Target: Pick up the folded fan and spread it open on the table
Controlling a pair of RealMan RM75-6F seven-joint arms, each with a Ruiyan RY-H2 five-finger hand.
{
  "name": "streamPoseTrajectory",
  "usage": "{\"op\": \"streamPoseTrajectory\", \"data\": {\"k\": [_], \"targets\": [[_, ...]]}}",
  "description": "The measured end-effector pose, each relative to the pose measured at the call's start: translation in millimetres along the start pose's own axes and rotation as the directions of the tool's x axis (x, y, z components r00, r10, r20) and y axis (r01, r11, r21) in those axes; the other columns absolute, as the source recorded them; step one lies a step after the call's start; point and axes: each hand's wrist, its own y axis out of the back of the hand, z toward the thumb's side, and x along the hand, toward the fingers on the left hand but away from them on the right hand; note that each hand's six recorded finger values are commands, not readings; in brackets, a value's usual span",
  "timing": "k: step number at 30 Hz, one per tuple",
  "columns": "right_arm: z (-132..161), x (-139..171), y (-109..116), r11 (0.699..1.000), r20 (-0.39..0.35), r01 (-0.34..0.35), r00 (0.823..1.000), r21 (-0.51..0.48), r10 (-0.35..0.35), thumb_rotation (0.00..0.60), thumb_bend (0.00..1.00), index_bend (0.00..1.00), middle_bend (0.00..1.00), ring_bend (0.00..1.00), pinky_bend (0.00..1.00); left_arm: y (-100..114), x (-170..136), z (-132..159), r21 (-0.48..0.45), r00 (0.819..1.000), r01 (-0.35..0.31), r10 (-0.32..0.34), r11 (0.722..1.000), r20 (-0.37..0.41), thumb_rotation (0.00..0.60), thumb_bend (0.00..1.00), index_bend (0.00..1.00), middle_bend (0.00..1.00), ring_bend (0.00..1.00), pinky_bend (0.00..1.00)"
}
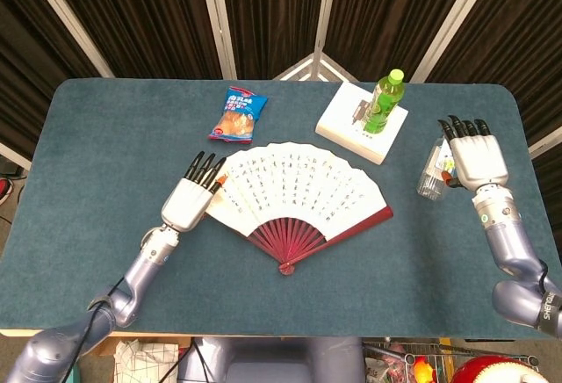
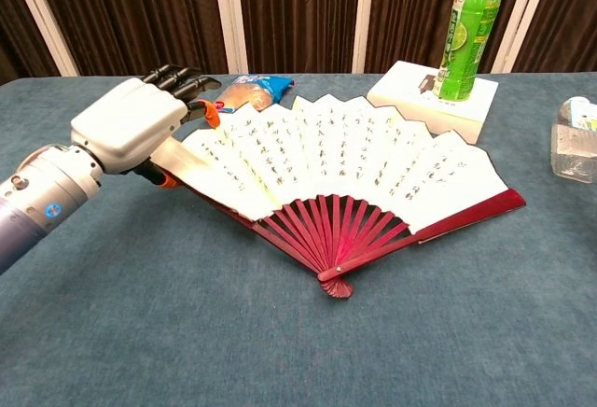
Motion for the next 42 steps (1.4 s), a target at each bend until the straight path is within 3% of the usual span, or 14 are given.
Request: {"op": "streamPoseTrajectory", "data": {"k": [4,8,13,18,21,26,28,33,38,42], "targets": [[1,-1,-3,1.0,-0.002,-0.003,1.0,-0.005,0.003,0.6,0.32,0.09,0.07,0.12,0.09,-4,-3,-7,0.036,0.996,0.091,-0.092,0.995,0.004,0.6,0.0,0.21,0.0,0.0,0.0],[1,-1,-4,0.999,0.002,-0.013,1.0,-0.043,0.013,0.6,0.32,0.09,0.07,0.12,0.09,-2,-11,-15,0.009,0.981,0.196,-0.196,0.981,0.004,0.6,0.0,0.21,0.0,0.0,0.0],[0,-1,-5,0.998,0.0,-0.017,1.0,-0.061,0.017,0.6,0.32,0.09,0.07,0.12,0.09,13,-27,-27,-0.088,0.946,0.325,-0.325,0.942,0.013,0.6,0.0,0.2,0.0,0.0,0.0],[5,6,-7,0.993,-0.025,-0.012,1.0,-0.116,0.009,0.6,0.32,0.09,0.07,0.12,0.09,43,-61,-64,-0.177,0.909,0.402,-0.414,0.898,-0.038,0.6,0.02,0.17,0.0,0.0,0.0],[8,16,-10,0.988,-0.057,0.014,0.998,-0.154,-0.023,0.6,0.32,0.11,0.07,0.12,0.09,64,-92,-85,-0.221,0.903,0.388,-0.417,0.895,-0.106,0.6,0.03,0.17,0.0,0.0,0.0],[11,49,-17,0.971,-0.111,0.096,0.986,-0.221,-0.122,0.6,0.32,0.18,0.07,0.12,0.09,83,-145,-116,-0.235,0.89,0.302,-0.361,0.924,-0.278,0.6,0.04,0.17,0.0,0.0,0.0],[7,68,-25,0.961,-0.114,0.124,0.981,-0.245,-0.156,0.6,0.32,0.17,0.07,0.12,0.09,91,-176,-131,-0.226,0.868,0.258,-0.328,0.939,-0.372,0.6,0.04,0.17,0.0,0.0,0.0],[-4,117,-53,0.946,-0.095,0.169,0.975,-0.276,-0.202,0.6,0.32,0.11,0.07,0.12,0.09,106,-244,-147,-0.207,0.814,0.186,-0.269,0.961,-0.515,0.6,0.04,0.17,0.0,0.0,0.0],[-16,161,-84,0.949,-0.069,0.156,0.981,-0.276,-0.181,0.6,0.32,0.1,0.07,0.11,0.09,108,-278,-151,-0.237,0.788,0.156,-0.266,0.959,-0.556,0.6,0.05,0.17,0.0,0.0,0.0],[-27,185,-93,0.949,-0.039,0.165,0.983,-0.267,-0.182,0.6,0.3,0.1,0.07,0.11,0.09,98,-301,-161,-0.277,0.753,0.17,-0.306,0.946,-0.583,0.6,0.05,0.16,0.0,0.0,0.0]]}}
